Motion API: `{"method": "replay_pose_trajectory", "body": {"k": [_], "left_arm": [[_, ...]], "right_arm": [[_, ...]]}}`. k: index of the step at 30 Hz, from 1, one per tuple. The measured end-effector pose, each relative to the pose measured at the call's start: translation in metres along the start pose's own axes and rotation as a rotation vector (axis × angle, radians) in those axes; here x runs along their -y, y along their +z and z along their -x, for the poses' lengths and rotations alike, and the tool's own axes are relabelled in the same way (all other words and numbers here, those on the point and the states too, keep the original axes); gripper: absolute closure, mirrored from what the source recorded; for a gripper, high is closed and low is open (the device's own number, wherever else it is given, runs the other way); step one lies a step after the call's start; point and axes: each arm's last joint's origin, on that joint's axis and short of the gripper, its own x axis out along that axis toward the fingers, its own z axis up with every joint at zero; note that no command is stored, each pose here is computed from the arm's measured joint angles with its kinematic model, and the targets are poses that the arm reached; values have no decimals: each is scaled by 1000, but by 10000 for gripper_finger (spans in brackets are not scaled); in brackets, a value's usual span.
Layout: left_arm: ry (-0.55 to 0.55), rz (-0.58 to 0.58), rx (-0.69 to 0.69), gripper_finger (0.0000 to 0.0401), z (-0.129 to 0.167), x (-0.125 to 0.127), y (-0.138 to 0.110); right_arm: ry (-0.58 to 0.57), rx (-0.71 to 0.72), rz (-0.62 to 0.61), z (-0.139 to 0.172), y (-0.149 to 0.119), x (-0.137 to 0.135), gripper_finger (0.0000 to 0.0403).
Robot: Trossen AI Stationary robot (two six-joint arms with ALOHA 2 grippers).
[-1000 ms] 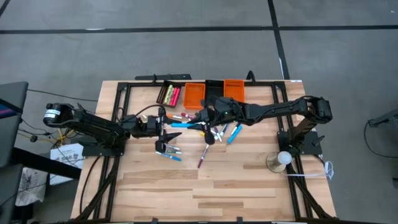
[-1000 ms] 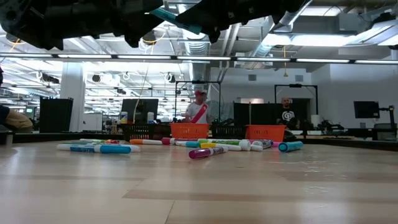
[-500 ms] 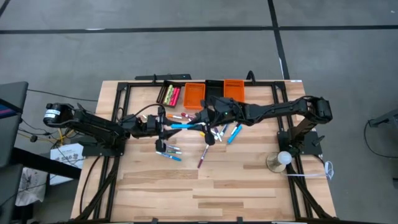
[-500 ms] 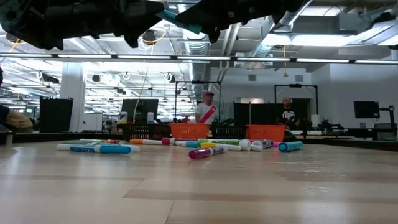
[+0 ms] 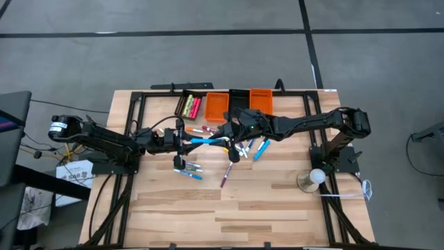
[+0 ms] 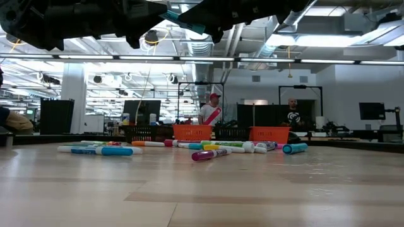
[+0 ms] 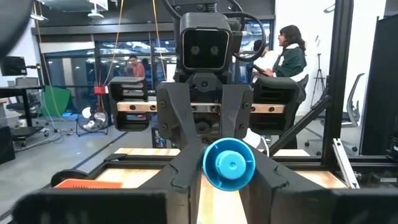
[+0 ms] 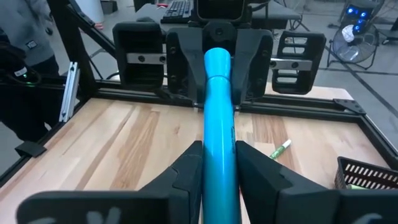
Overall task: Pick & Place Markers
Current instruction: Put the left big blue highlighter pen into the left black basket
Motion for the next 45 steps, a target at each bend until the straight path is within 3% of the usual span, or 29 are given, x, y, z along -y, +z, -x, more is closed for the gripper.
{"method": "replay_pose_trajectory", "body": {"k": [5, 10, 21, 28, 38, 41, 45], "left_arm": [[13, 0, -2, 333, 0, 0, 0], [22, 0, -3, 320, 0, -1, 0], [55, -18, -16, 320, 0, -2, -1], [107, -57, -48, 324, 0, -3, -4], [274, -161, -161, 320, 2, -7, -12], [517, -177, -198, 321, 5, -15, -13], [729, -229, -251, 322, 9, -23, -15]], "right_arm": [[-1, -3, -1, 0, 0, 0, 321], [-1, -6, 17, 0, -1, 0, 311], [12, -60, 62, 0, -6, -1, 202], [3, -66, 62, 2, -6, 0, 170], [-37, -41, 65, 28, 13, 4, 168], [3, -31, 65, 37, 20, 0, 168], [13, -48, 63, 46, 23, -4, 168]]}}
